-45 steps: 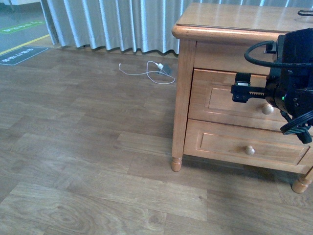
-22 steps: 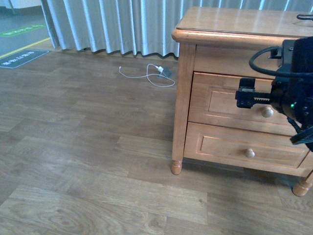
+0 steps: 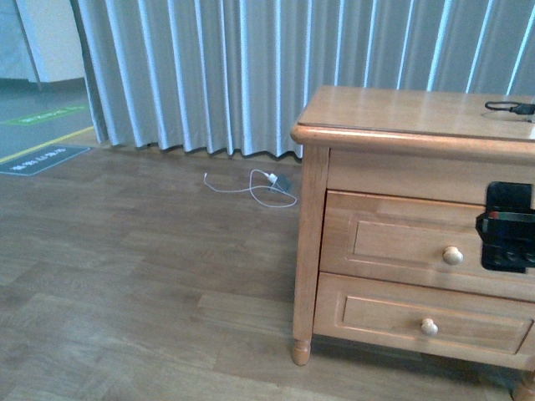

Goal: Place pink marker in drawer with both arms

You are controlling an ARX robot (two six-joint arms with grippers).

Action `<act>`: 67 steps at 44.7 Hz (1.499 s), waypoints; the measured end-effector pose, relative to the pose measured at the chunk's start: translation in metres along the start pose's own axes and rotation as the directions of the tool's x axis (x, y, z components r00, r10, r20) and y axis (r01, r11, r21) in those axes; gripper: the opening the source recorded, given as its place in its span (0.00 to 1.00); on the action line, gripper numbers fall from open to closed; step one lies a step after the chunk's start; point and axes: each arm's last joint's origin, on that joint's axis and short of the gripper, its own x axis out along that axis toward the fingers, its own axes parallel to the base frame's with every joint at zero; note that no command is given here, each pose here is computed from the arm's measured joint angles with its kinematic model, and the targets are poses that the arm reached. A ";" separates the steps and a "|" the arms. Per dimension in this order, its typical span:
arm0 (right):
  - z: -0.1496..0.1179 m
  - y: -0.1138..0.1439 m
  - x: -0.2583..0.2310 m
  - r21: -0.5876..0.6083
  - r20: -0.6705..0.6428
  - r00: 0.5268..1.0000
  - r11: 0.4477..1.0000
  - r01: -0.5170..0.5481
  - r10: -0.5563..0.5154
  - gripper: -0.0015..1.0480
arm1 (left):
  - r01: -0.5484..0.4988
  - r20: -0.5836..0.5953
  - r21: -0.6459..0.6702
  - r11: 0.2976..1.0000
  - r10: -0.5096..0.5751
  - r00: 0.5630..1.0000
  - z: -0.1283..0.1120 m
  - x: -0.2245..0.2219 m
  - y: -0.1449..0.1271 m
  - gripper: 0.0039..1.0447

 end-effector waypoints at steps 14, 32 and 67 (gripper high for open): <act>-0.017 -0.013 -0.136 0.028 0.069 0.997 0.999 -0.042 0.040 0.92 | 0.000 0.000 0.000 1.000 0.000 1.000 0.000 0.000 0.000 0.94; -0.033 -0.024 -0.150 -0.008 0.355 0.935 1.000 -0.022 0.024 0.69 | 0.000 0.000 0.000 1.000 0.000 1.000 0.000 0.000 0.000 0.94; -0.073 -0.048 -0.157 -0.057 0.377 0.926 0.998 0.008 0.014 0.01 | 0.000 0.000 0.000 1.000 0.000 1.000 0.000 0.000 0.000 0.94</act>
